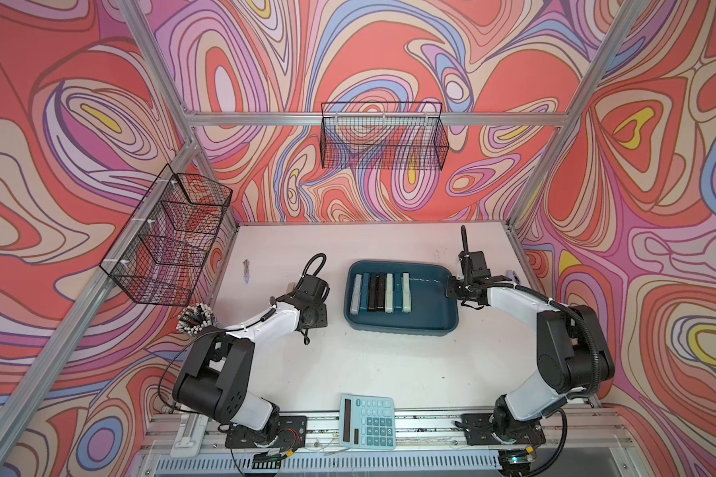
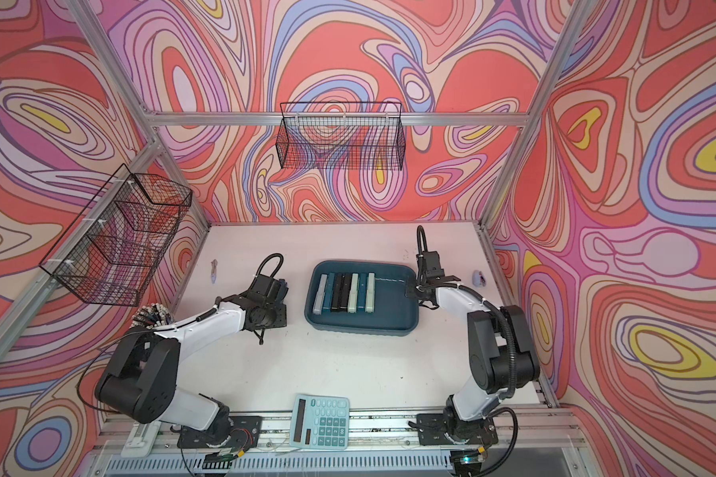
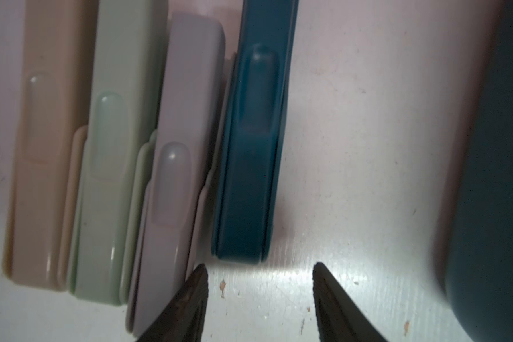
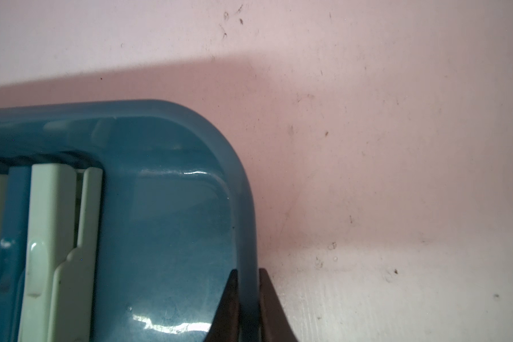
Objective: Put the pruning pliers into the storage box
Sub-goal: Pick up the pruning pliers from the center of the board.
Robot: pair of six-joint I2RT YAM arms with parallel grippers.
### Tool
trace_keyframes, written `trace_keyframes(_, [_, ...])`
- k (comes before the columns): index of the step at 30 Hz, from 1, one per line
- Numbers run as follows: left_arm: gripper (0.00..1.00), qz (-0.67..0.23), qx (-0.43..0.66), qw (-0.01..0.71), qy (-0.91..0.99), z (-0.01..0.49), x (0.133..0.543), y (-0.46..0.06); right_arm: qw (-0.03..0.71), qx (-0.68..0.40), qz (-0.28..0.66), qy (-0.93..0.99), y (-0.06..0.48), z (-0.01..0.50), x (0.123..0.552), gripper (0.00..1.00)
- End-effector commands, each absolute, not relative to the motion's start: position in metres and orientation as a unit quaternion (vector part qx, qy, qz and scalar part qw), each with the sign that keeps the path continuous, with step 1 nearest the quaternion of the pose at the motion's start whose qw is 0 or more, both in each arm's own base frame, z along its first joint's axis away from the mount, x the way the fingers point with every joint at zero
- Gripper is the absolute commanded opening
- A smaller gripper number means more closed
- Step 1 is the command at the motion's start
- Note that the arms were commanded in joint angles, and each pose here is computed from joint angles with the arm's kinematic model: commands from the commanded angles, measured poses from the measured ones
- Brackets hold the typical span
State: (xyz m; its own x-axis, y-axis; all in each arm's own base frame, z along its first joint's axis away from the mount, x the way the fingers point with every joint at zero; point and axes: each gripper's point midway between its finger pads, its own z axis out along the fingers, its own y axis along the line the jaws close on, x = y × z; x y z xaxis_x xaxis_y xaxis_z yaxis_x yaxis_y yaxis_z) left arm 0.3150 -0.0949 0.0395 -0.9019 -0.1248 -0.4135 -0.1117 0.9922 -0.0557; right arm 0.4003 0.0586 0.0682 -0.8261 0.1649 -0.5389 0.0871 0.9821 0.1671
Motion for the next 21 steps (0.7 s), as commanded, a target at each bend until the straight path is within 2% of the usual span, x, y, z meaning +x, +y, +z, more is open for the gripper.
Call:
trace_keyframes(1, [0.58,0.004,-0.052,0.205,0.977,0.040,0.322,-0.092,0.282,0.077,0.071,0.954,0.057,0.058,0.399,0.11])
trace_keyframes(7, [0.56,0.014,-0.038,0.207,0.978,0.044,0.338,-0.094,0.284,0.079,0.077,0.952,0.058,0.060,0.398,0.10])
trace_keyframes(14, [0.49,0.026,-0.011,0.192,0.981,0.039,0.359,-0.102,0.285,0.082,0.089,0.951,0.062,0.060,0.398,0.11])
trace_keyframes(17, [0.45,0.028,0.000,0.192,0.981,0.040,0.367,-0.105,0.287,0.086,0.088,0.950,0.061,0.061,0.397,0.11])
trace_keyframes(21, [0.34,0.034,0.011,0.189,0.981,0.040,0.374,-0.106,0.288,0.097,0.086,0.949,0.058,0.060,0.394,0.11])
